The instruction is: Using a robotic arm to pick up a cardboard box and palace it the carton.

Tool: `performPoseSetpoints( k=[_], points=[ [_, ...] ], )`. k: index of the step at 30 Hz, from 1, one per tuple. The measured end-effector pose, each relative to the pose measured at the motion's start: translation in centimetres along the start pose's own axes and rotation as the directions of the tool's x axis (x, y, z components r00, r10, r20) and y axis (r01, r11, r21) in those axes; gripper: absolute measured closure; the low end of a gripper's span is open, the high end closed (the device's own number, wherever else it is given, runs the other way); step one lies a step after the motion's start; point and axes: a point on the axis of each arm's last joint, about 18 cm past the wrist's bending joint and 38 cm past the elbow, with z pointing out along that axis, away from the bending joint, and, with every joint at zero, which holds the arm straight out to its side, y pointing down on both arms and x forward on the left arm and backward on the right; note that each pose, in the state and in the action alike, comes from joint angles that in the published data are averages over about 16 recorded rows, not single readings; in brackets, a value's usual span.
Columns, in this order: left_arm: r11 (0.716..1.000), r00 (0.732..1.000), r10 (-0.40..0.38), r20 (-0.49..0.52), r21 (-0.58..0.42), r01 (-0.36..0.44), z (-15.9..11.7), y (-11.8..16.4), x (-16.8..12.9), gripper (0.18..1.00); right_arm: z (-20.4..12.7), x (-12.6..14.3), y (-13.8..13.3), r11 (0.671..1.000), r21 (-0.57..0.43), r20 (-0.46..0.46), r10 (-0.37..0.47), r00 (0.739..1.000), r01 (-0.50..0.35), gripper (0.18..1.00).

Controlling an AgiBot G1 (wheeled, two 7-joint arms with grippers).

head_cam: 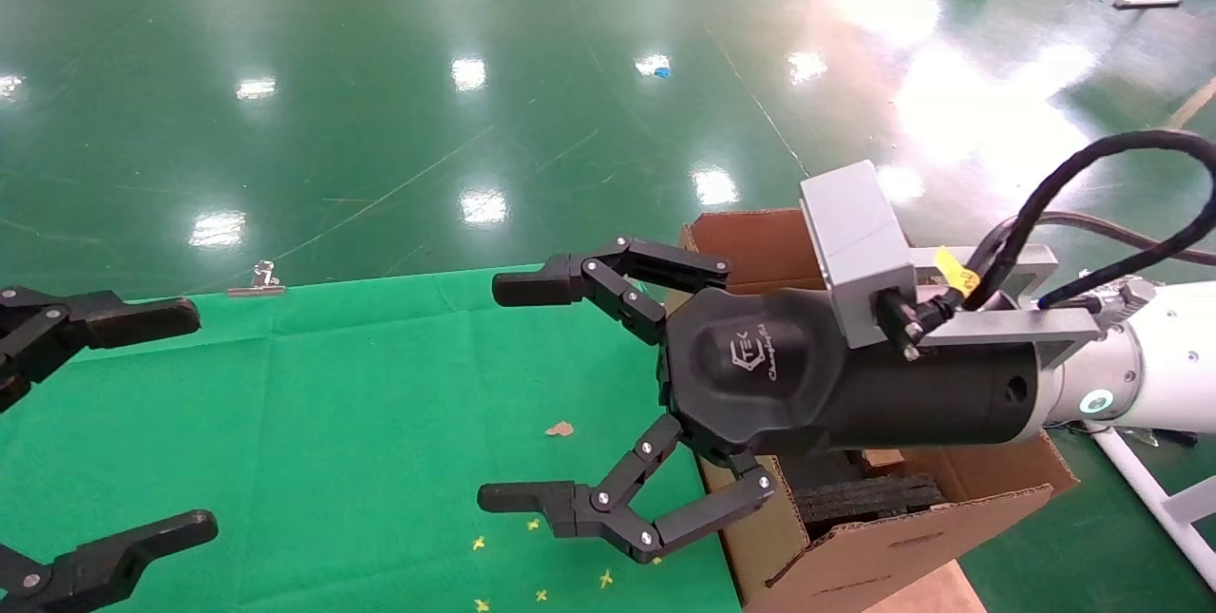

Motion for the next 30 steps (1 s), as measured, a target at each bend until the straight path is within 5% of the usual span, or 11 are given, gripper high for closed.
performPoseSetpoints(
  k=[30],
  points=[
    [1.000, 1.000, 0.000, 0.000, 0.000, 0.000, 0.00, 0.00, 0.00, 0.184, 0.09, 0.65, 0.27, 1.000, -0.013, -0.010, 0.016, 1.000, -0.017, 0.178]
  ],
)
